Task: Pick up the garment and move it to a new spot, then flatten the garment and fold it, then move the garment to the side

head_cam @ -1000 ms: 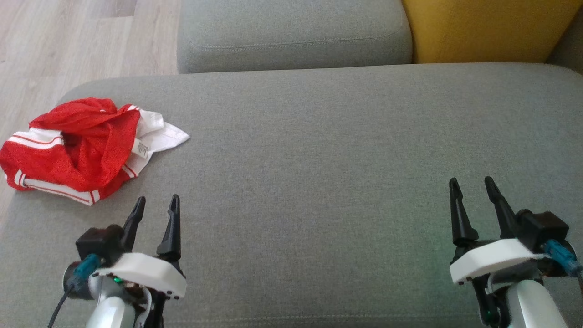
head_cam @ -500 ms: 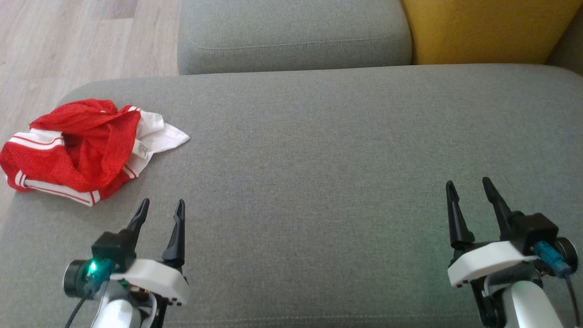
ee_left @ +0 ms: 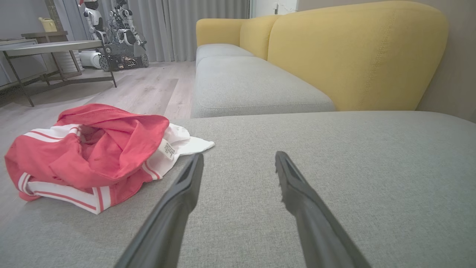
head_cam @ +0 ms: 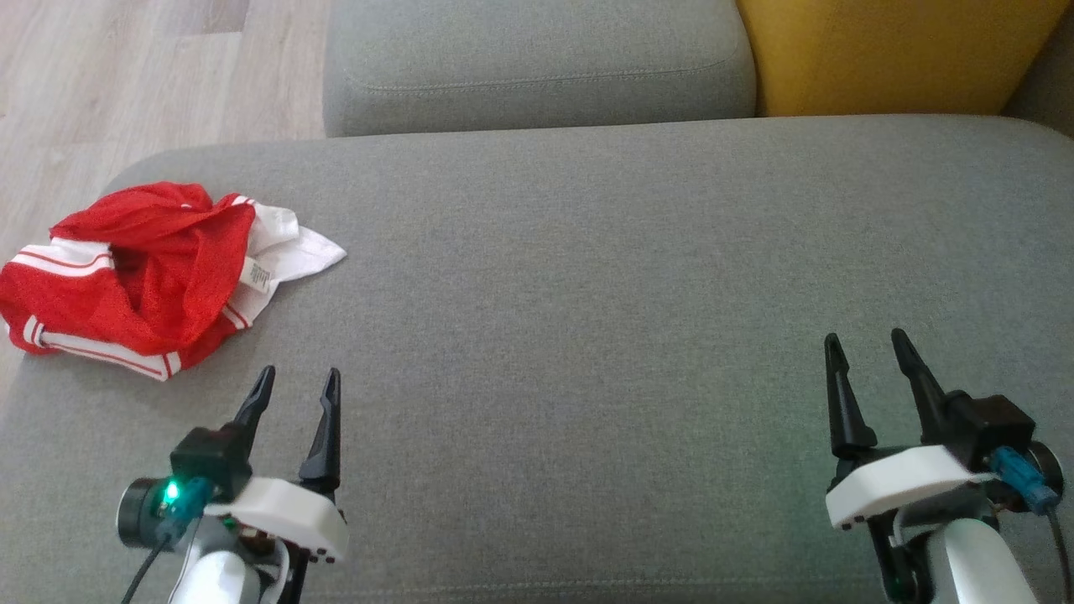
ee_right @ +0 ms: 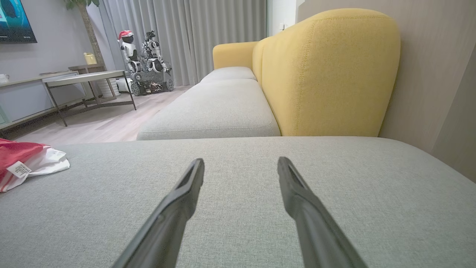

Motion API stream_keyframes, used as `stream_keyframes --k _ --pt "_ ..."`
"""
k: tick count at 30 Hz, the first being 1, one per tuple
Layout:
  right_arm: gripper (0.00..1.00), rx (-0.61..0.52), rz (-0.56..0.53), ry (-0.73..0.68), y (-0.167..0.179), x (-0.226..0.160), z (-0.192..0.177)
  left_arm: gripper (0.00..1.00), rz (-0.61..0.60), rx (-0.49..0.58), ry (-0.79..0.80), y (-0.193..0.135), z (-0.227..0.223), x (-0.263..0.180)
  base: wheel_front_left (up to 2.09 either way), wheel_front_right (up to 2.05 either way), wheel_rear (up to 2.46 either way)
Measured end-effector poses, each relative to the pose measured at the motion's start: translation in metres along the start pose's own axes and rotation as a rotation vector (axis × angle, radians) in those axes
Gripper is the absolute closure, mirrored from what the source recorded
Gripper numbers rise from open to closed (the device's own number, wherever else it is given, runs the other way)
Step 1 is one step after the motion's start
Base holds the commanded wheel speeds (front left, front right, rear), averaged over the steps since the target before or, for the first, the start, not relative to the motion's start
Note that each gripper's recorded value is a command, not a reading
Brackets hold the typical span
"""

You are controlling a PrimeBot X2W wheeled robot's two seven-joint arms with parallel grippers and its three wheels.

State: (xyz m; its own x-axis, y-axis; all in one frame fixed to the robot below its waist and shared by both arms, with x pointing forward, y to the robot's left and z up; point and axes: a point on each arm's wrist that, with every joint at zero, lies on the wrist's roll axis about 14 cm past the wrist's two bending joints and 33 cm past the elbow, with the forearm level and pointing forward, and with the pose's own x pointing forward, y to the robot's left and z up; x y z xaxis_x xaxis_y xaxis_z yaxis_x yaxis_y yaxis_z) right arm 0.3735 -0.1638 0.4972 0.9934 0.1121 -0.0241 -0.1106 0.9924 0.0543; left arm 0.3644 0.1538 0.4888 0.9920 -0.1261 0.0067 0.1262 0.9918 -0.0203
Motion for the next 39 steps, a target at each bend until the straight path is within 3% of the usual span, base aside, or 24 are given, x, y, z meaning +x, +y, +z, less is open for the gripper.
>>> stream_keyframes --k 12,19,39 --pt "0.00 0.036 -0.007 0.005 -0.002 0.001 -0.002 0.00 0.009 -0.012 0.007 0.002 -0.002 0.000 0.00 0.00 0.00" --pt "0.00 0.033 0.030 -0.001 0.010 0.011 0.002 0.00 0.074 -0.029 -0.004 0.021 0.000 -0.007 0.00 0.00 0.00" --pt "0.00 0.014 0.409 -0.006 0.144 0.054 0.014 0.00 0.476 -0.001 -0.047 0.138 0.015 -0.097 0.00 0.00 0.00"
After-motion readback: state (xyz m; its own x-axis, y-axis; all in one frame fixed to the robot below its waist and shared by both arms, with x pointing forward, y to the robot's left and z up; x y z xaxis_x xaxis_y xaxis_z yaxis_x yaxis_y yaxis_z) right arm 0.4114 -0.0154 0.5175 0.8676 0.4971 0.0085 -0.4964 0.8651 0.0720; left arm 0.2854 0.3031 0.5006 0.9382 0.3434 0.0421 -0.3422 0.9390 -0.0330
